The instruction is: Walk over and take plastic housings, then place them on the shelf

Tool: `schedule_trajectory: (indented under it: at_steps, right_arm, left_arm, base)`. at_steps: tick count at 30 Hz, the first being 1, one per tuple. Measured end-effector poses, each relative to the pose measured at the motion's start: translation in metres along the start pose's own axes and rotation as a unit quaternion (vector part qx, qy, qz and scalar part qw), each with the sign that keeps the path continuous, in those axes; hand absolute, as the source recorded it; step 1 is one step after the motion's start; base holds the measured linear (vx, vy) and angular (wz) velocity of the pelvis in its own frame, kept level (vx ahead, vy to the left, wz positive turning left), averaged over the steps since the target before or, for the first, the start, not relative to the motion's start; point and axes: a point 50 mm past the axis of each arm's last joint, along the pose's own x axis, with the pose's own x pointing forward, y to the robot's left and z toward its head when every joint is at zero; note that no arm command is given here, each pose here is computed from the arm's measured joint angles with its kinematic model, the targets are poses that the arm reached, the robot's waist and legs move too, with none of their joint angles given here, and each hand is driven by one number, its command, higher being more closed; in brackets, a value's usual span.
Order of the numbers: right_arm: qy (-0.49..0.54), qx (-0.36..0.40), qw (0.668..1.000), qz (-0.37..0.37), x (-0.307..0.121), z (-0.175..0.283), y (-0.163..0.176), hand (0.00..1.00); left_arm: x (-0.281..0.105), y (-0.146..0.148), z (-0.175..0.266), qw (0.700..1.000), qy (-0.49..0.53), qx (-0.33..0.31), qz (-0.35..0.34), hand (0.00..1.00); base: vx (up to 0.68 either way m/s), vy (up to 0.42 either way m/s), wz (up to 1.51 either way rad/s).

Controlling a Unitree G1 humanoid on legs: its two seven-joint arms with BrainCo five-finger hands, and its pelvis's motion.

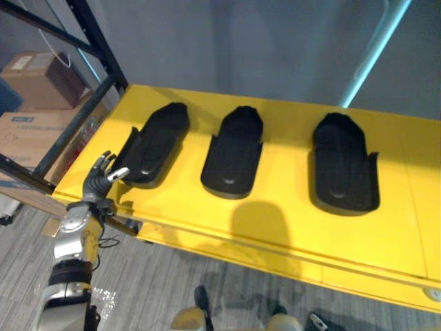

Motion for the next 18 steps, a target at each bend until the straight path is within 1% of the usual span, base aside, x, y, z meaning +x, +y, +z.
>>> schedule_trajectory:
  at_steps: [18]
  right_arm:
    - [0.0,0.0,1.0,-0.006,0.0,0.0,-0.0007,0.0]
  left_arm:
    - [0.0002,-0.0018,-0.0025,1.0,0.007,-0.006,-0.004,0.0]
  base:
    - [0.0,0.0,0.0]
